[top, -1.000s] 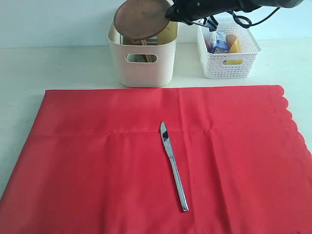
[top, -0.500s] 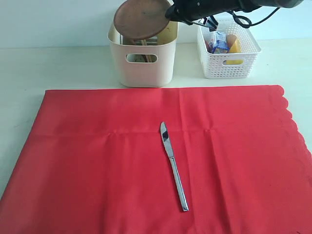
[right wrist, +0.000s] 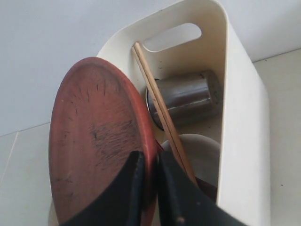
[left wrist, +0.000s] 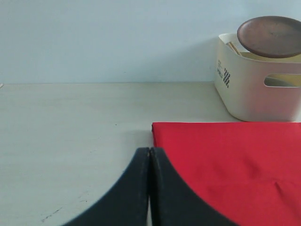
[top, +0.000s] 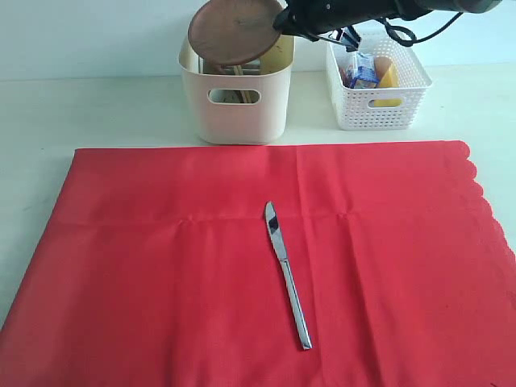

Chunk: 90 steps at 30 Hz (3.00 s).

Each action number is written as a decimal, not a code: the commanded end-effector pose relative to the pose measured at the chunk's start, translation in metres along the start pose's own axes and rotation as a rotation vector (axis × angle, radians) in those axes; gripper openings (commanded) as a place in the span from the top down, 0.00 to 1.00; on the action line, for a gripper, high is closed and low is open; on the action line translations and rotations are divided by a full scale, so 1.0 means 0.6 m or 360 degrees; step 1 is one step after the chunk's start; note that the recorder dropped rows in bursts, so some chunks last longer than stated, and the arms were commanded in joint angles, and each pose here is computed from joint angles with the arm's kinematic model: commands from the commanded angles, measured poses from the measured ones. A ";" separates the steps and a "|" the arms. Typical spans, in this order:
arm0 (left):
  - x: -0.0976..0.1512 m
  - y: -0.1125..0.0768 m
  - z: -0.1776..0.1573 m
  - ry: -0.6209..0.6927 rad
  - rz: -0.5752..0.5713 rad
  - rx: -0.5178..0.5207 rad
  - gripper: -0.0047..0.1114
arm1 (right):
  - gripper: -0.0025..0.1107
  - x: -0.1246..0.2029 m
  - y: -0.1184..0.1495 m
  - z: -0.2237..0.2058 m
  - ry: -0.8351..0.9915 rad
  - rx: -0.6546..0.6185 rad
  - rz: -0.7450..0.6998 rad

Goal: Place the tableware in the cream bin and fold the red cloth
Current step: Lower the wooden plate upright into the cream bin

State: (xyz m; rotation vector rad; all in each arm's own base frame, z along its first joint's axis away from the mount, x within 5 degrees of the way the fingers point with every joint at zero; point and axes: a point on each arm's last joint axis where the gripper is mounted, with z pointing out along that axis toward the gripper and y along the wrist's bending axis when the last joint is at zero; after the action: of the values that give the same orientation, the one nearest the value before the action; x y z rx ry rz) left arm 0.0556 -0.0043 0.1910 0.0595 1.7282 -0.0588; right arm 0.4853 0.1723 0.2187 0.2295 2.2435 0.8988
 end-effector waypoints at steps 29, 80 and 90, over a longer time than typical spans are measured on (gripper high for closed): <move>-0.001 0.000 -0.001 -0.0012 0.0003 -0.0003 0.95 | 0.98 -0.011 -0.004 -0.006 -0.0037 0.0068 -0.0175; -0.001 0.000 -0.001 -0.0012 0.0003 -0.0003 0.95 | 0.85 -0.012 -0.004 -0.006 -0.0045 0.0074 -0.0188; -0.001 0.000 -0.001 -0.0012 0.0003 -0.0003 0.95 | 0.85 -0.015 -0.003 -0.011 -0.0048 0.0112 -0.0305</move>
State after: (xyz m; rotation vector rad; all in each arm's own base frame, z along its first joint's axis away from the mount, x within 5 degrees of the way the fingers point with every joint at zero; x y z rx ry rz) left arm 0.0556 -0.0043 0.1910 0.0595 1.7282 -0.0588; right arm 0.4855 0.1677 0.2146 0.0836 2.2671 0.7451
